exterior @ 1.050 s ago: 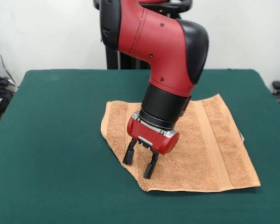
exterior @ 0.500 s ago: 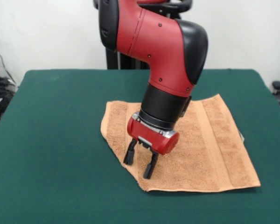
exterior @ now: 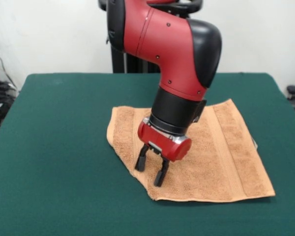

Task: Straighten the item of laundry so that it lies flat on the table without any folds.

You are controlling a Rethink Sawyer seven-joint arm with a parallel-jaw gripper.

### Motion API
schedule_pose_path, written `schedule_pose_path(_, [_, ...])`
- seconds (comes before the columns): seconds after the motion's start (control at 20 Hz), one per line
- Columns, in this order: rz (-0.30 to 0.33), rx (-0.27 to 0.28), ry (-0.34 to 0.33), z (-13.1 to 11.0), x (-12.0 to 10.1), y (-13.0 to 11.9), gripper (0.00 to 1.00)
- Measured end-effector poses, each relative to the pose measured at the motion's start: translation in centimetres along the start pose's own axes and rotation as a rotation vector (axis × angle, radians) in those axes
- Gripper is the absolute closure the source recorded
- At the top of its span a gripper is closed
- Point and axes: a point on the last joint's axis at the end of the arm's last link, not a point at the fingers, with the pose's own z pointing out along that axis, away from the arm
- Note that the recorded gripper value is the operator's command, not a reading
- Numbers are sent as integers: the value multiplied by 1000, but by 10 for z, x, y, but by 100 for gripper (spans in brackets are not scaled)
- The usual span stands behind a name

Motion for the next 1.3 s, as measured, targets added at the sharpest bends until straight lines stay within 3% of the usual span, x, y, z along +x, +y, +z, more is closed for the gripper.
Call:
schedule_pose_path(0.75, [21, 6, 17, -23, 44, 24, 0])
schedule_pose_path(0.8, [20, 6, 17, -24, 46, 25, 100])
schedule_pose_path(1.15, [-56, 46, -57, -35, 60, 29, 100])
schedule_pose_path(1.3, [-154, 90, -138, -43, 79, 31, 100])
